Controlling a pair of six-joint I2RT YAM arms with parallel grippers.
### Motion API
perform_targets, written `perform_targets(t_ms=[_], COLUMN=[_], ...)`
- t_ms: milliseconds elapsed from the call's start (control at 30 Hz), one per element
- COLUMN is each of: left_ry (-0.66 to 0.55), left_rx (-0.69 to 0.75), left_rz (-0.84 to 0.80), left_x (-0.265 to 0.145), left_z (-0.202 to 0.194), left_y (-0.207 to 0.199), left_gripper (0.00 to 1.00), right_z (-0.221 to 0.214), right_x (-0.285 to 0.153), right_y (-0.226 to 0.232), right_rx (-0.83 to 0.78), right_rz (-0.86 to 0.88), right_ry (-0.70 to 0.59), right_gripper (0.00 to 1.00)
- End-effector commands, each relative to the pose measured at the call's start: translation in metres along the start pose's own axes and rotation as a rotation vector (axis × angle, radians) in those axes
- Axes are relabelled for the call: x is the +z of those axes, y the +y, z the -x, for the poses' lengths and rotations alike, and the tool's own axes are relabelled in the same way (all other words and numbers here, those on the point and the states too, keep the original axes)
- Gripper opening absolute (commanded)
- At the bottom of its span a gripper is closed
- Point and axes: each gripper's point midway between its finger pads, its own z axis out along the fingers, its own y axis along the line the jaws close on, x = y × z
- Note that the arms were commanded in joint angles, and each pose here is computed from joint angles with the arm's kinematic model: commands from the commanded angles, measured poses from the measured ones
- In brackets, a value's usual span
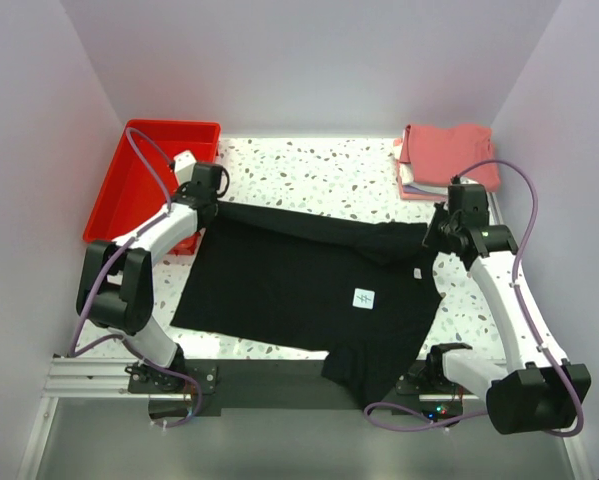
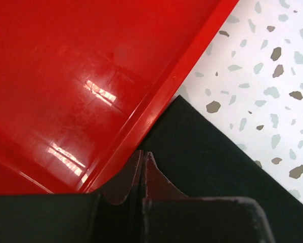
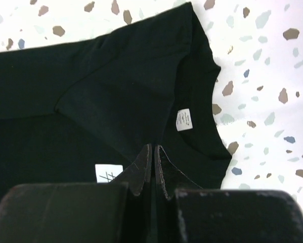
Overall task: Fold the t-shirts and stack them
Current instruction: Fold the tshirt
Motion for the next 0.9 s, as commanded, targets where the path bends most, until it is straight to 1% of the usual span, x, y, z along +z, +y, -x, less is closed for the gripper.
perform_targets(t_ms=[0,200,300,433,500,533,567,600,633,667,700,733,767,833,867], left_ry=[-0.031,-0.004,0.000,0.004,0.011,0.016,0.021,0.026,0.024,0.022,0.027,0.005,-0.003,-0.006,-0.018], left_rx=[-0.031,-0.027,-0.022,-0.019,-0.024,-0.025,-0.025,-0.025,-0.028,-0.024,-0.020,-0.027,-0.024,-0.024,-0.030], left_rz=[0.046,0.046,0.052,0.066,0.072,0.072,0.067,0.059,0.047,0.026,0.006,-0.035,-0.063,-0.144,-0.183], left_x=[-0.008,-0.007,-0.006,-0.006,-0.007,-0.008,-0.008,-0.009,-0.011,-0.012,-0.014,-0.021,-0.024,-0.035,-0.039], left_z=[0.011,0.001,0.000,-0.002,-0.003,-0.005,-0.006,-0.006,-0.004,-0.003,-0.003,0.004,0.007,0.010,0.015], left_y=[0.013,0.015,0.016,0.019,0.021,0.021,0.020,0.019,0.017,0.013,0.010,0.001,-0.003,-0.016,-0.024], left_gripper=[0.00,0.00,0.00,0.00,0.00,0.00,0.06,0.12,0.18,0.32,0.39,0.46,0.59,0.68,0.73], right_z=[-0.010,-0.032,-0.048,-0.071,-0.080,-0.082,-0.088,-0.088,-0.088,-0.086,-0.082,-0.078,-0.072,-0.065,-0.059], right_x=[-0.008,-0.013,-0.016,-0.017,-0.012,-0.010,-0.007,-0.006,-0.004,-0.004,-0.003,-0.005,-0.007,-0.009,-0.012], right_y=[-0.002,-0.008,-0.013,-0.019,-0.027,-0.029,-0.031,-0.031,-0.031,-0.031,-0.032,-0.032,-0.031,-0.028,-0.024], right_rx=[-0.004,0.010,0.029,0.055,0.063,0.065,0.064,0.059,0.051,0.044,0.038,0.024,0.015,-0.006,-0.015], right_rz=[0.011,0.002,-0.017,-0.044,-0.089,-0.097,-0.105,-0.109,-0.108,-0.104,-0.110,-0.108,-0.101,-0.080,-0.054], right_ry=[0.022,0.078,0.124,0.209,0.230,0.237,0.254,0.255,0.259,0.252,0.238,0.222,0.199,0.170,0.144], right_gripper=[0.00,0.00,0.00,0.03,0.08,0.14,0.22,0.25,0.32,0.47,0.52,0.59,0.64,0.66,0.68])
